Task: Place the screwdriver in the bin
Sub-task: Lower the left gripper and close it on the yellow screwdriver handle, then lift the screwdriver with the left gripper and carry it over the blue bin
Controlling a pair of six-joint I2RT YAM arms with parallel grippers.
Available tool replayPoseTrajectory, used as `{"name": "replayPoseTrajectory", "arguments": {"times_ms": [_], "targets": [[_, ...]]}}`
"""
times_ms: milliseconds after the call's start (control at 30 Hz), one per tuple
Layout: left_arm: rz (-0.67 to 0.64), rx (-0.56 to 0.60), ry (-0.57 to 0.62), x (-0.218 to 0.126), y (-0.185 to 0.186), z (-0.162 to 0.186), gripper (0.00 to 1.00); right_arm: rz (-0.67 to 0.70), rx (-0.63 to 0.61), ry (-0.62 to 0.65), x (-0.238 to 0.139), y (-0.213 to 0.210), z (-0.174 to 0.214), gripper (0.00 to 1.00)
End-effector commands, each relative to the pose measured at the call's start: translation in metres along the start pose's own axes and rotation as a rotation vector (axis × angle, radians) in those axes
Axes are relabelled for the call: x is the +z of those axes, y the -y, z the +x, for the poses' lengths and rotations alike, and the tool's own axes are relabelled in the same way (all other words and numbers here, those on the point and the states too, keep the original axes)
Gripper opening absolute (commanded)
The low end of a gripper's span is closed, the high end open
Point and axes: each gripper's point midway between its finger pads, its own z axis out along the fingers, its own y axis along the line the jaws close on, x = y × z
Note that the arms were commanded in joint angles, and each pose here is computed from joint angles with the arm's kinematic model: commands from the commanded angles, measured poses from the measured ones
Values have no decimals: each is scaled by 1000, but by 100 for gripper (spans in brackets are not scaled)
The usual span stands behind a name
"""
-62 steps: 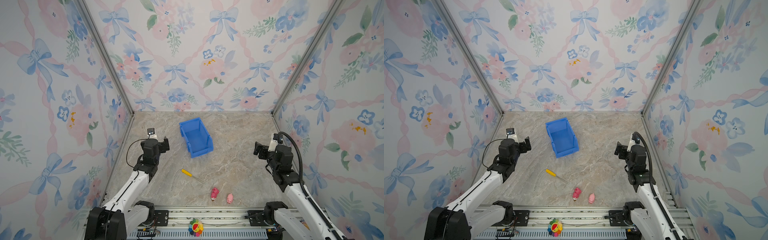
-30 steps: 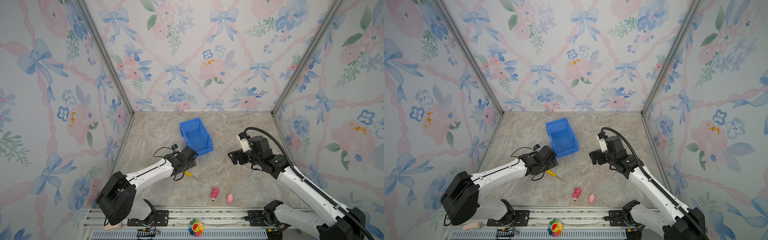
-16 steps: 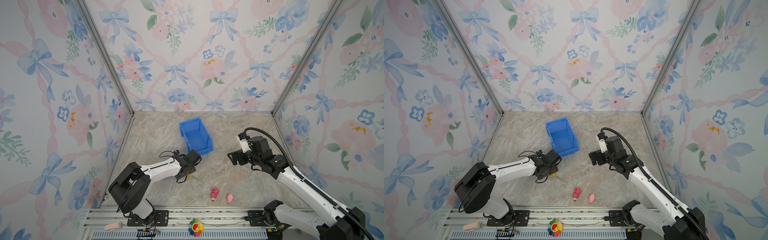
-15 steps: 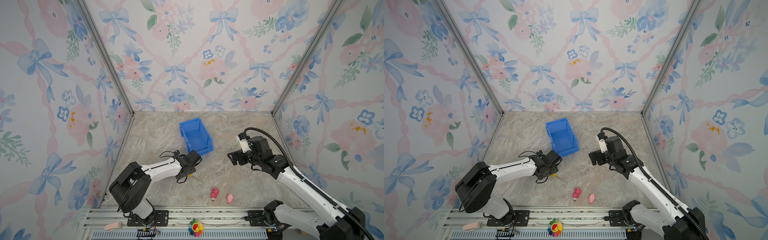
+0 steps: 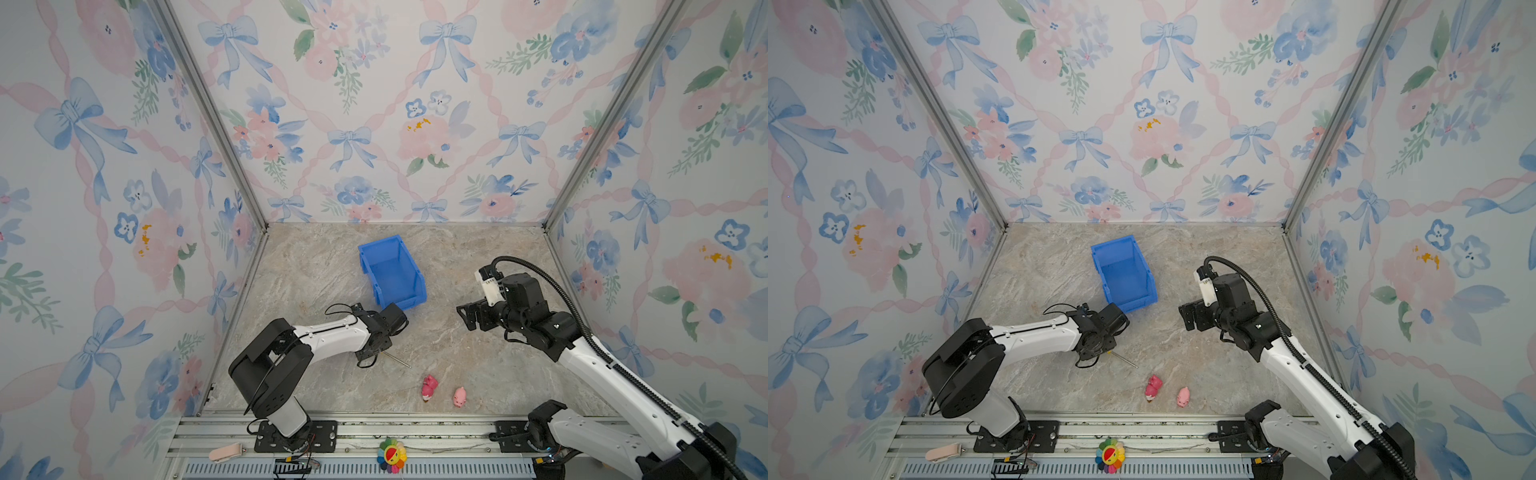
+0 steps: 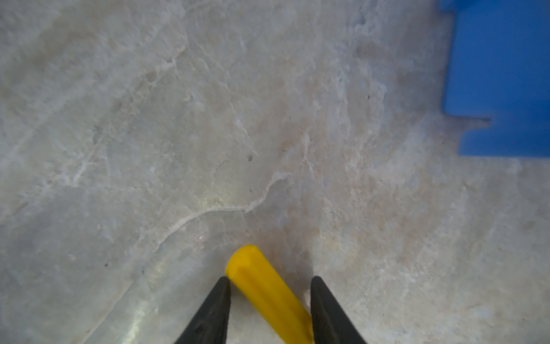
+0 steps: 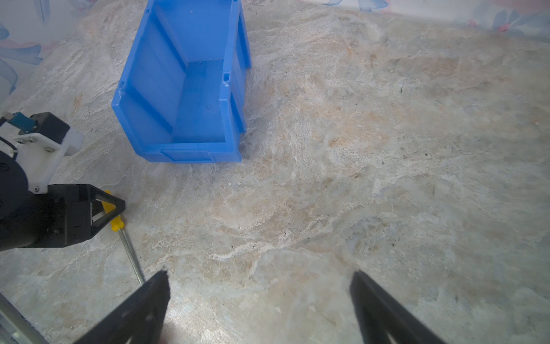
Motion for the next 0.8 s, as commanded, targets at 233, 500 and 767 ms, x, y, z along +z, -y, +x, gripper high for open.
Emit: {"name": "replayPoseTrajectory", "arguments": {"times_ms": [233, 500, 767], "targets": [[-36, 10, -3, 2, -7, 3, 16, 65, -8, -5, -6, 12, 8, 97], [59, 78, 102, -30, 18, -28, 0, 93, -3, 2, -9, 18, 3, 97], [193, 105, 179, -73, 56, -74, 0, 127, 34, 16, -19, 33, -7, 97]]}}
